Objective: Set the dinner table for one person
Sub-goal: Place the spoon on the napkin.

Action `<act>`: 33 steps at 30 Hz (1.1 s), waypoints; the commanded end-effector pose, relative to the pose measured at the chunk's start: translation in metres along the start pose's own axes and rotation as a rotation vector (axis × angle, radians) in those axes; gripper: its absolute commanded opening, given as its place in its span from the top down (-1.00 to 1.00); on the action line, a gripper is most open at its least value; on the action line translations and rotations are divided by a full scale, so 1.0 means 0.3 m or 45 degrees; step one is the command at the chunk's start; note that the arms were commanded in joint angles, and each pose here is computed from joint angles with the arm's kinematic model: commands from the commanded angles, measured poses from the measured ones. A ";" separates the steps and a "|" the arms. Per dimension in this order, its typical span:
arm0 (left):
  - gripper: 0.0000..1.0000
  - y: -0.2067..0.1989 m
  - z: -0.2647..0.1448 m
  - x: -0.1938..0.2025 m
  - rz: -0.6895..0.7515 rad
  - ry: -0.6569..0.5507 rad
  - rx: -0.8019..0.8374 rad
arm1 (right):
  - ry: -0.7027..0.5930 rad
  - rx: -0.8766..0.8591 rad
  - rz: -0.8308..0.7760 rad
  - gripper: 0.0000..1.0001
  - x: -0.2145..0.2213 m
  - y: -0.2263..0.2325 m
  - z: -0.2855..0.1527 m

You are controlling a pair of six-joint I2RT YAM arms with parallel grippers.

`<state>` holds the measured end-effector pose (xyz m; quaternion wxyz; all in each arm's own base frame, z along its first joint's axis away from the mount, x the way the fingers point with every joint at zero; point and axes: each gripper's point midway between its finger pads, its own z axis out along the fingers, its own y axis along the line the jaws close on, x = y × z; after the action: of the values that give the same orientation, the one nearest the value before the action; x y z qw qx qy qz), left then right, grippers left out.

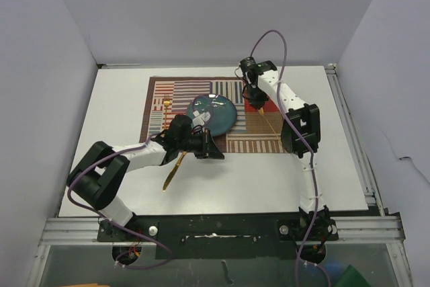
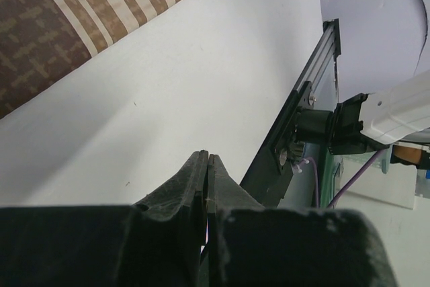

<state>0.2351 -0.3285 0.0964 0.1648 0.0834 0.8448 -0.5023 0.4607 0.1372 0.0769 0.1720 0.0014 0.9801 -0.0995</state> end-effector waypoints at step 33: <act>1.00 -0.084 0.047 -0.043 0.068 -0.004 0.064 | 0.093 -0.076 0.018 0.21 0.334 -0.135 0.120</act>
<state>0.2306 -0.3424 0.0841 0.1385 0.0848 0.8507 -0.5000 0.3641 0.0934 0.0195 0.1127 0.0007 0.9911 -0.0706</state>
